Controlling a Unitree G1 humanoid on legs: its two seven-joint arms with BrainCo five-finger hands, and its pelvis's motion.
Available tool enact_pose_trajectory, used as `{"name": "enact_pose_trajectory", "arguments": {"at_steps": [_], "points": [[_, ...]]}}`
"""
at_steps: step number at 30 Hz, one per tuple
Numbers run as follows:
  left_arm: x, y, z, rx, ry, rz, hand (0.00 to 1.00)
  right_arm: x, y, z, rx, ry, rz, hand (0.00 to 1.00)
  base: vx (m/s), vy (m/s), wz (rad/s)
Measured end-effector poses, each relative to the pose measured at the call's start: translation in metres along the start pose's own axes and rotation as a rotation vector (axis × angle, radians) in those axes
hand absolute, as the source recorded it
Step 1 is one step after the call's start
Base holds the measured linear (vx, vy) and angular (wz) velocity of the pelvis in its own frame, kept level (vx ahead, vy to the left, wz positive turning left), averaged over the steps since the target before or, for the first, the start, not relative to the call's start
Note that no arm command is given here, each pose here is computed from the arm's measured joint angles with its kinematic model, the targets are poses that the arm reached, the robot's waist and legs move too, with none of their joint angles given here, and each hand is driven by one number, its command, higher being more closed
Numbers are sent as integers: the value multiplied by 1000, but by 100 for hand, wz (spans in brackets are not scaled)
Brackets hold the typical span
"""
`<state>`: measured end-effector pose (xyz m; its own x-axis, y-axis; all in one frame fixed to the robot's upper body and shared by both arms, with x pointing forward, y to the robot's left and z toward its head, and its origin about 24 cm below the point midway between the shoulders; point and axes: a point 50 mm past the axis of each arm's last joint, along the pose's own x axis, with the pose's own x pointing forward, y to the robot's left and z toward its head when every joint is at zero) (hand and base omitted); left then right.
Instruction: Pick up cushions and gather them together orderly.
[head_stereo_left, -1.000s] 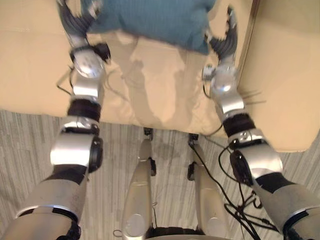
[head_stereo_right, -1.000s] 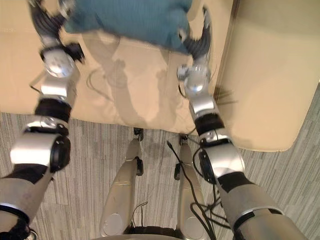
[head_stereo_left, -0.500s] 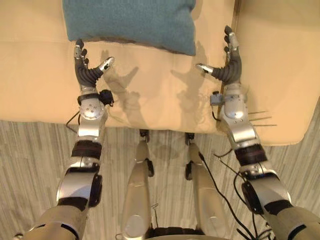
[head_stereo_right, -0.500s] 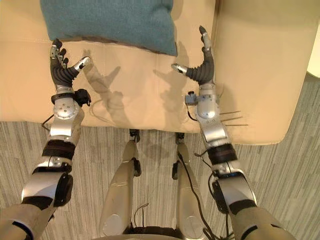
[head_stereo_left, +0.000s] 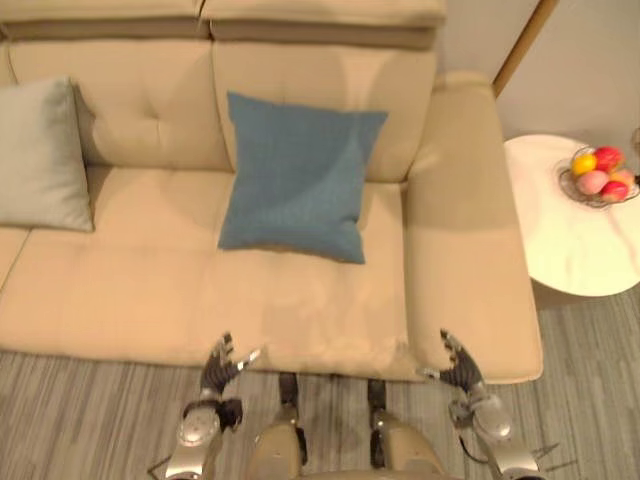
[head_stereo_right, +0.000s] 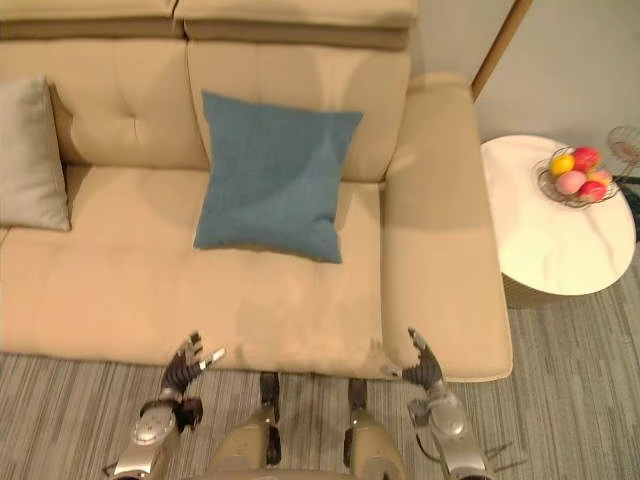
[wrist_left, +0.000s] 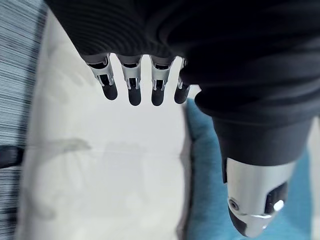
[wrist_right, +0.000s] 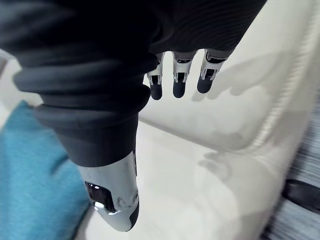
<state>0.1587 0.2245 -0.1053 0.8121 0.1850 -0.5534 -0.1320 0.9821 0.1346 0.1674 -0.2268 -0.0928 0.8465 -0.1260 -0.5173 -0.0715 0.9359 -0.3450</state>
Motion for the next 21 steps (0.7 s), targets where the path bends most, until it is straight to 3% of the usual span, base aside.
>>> {"name": "enact_pose_trajectory", "arguments": {"at_steps": [5, 9, 18, 21], "points": [[-21, 13, -51, 56, 225, 5, 0, -17, -7, -54, 42, 256, -6, 0, 16, 25, -36], [-30, 18, -66, 65, 294, 20, 0, -26, -9, -69, 38, 325, -13, 0, -3, 24, -55], [-19, 13, -42, 54, 183, 15, 0, -28, 9, -74, 77, 367, 35, 0, -70, -74, 8], [-9, 2, -29, 16, 143, 13, 0, -5, -5, -48, 68, 277, -2, 0, -179, -187, -5]]}}
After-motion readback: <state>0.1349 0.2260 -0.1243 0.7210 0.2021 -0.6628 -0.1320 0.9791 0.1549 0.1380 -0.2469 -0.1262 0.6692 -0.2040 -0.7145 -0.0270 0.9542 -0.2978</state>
